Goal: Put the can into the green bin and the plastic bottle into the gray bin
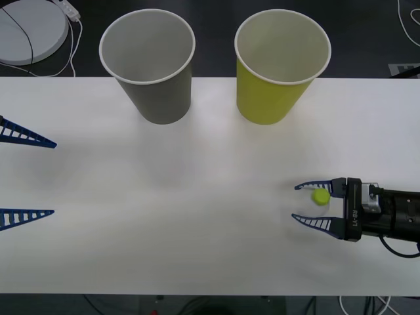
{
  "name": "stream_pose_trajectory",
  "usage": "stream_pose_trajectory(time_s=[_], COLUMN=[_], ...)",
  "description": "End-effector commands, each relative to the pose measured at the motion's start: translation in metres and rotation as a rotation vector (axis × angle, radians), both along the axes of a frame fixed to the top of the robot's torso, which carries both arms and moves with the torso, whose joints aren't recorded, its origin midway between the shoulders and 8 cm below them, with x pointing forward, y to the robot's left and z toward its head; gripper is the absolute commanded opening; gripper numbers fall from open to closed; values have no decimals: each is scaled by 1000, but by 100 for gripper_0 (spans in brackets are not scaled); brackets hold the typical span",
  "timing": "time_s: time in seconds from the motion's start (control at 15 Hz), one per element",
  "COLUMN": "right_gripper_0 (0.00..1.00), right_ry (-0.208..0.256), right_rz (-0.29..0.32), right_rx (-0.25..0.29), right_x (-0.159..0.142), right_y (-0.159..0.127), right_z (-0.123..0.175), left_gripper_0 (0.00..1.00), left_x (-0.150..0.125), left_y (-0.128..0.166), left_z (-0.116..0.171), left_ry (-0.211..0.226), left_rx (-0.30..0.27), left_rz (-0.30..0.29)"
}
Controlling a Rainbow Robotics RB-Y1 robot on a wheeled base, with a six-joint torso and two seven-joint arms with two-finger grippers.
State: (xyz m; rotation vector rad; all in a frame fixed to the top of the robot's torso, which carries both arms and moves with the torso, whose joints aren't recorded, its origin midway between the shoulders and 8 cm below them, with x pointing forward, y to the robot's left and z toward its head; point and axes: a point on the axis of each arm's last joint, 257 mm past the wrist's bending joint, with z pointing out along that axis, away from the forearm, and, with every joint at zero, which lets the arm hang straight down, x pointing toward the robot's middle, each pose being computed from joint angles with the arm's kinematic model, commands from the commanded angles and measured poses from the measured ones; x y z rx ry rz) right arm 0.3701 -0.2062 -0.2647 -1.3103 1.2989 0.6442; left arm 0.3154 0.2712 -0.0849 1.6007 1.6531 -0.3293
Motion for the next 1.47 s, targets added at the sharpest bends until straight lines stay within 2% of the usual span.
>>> stream_pose_trajectory(time_s=[0.07,0.4,0.8,0.87,1.07,1.2,1.4,1.47], right_gripper_0=[0,0,0,0,0,0,0,0], right_ry=[2,9,38,63,83,83,50,60], right_rz=[2,5,-4,-11,-50,-80,-118,-130], right_rx=[2,0,5,7,6,5,0,0], right_x=[-1,-2,-11,-16,-26,-29,-30,-30], right_y=[0,-2,-16,-19,-25,-28,-30,-31], right_z=[0,1,22,28,46,59,81,86], left_gripper_0=[100,100,100,100,100,100,100,100], left_x=[0,0,0,0,0,0,0,0], left_y=[0,0,0,0,0,0,0,0], left_z=[0,0,0,0,0,0,0,0], left_ry=[0,0,0,0,0,0,0,0], left_rx=[0,0,0,0,0,0,0,0], left_rz=[0,0,0,0,0,0,0,0])
